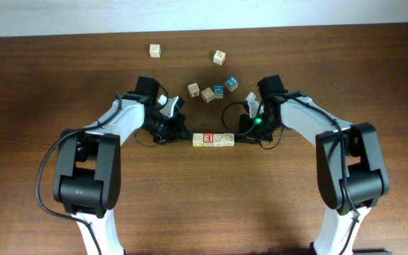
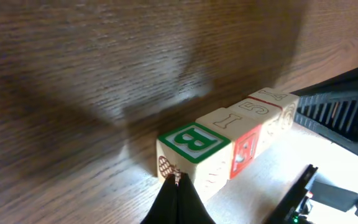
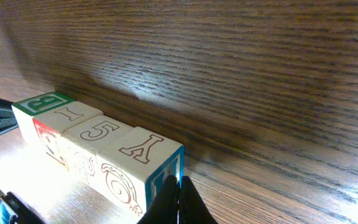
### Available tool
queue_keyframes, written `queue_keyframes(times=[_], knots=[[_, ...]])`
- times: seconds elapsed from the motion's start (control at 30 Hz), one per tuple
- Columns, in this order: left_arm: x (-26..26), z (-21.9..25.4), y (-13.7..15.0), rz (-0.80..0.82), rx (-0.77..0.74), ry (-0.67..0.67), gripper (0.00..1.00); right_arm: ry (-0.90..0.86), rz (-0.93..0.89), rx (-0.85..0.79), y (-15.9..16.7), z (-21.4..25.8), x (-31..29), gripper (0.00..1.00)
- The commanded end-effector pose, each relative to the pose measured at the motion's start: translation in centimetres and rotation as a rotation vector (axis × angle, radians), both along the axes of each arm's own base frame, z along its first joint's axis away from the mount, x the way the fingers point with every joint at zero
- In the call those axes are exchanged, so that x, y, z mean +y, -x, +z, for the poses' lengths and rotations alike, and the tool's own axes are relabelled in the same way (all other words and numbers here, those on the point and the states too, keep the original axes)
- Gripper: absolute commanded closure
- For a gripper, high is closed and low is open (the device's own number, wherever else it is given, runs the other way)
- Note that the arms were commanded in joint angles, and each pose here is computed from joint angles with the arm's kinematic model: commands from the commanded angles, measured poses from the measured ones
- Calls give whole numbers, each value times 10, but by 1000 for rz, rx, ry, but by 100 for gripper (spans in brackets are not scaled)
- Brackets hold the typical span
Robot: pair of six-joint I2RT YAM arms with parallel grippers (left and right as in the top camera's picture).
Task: Rotate 4 blocks
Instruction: 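Squeeze the block row between left and right grippers at its ends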
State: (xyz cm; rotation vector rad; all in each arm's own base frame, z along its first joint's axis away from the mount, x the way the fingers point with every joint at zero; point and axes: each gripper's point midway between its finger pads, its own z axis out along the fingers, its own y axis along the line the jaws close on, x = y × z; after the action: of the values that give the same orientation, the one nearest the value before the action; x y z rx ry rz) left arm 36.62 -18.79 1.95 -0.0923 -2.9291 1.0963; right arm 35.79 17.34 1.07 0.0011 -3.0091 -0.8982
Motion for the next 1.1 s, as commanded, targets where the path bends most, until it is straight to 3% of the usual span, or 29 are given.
queue_keyframes(times=[0.0, 1.07], knots=[[3, -6, 2, 5, 6, -27, 100, -12, 21, -12, -3, 1, 7, 96], [-15, -5, 8, -35, -2, -20, 100, -49, 23, 13, 2, 5, 11, 96]])
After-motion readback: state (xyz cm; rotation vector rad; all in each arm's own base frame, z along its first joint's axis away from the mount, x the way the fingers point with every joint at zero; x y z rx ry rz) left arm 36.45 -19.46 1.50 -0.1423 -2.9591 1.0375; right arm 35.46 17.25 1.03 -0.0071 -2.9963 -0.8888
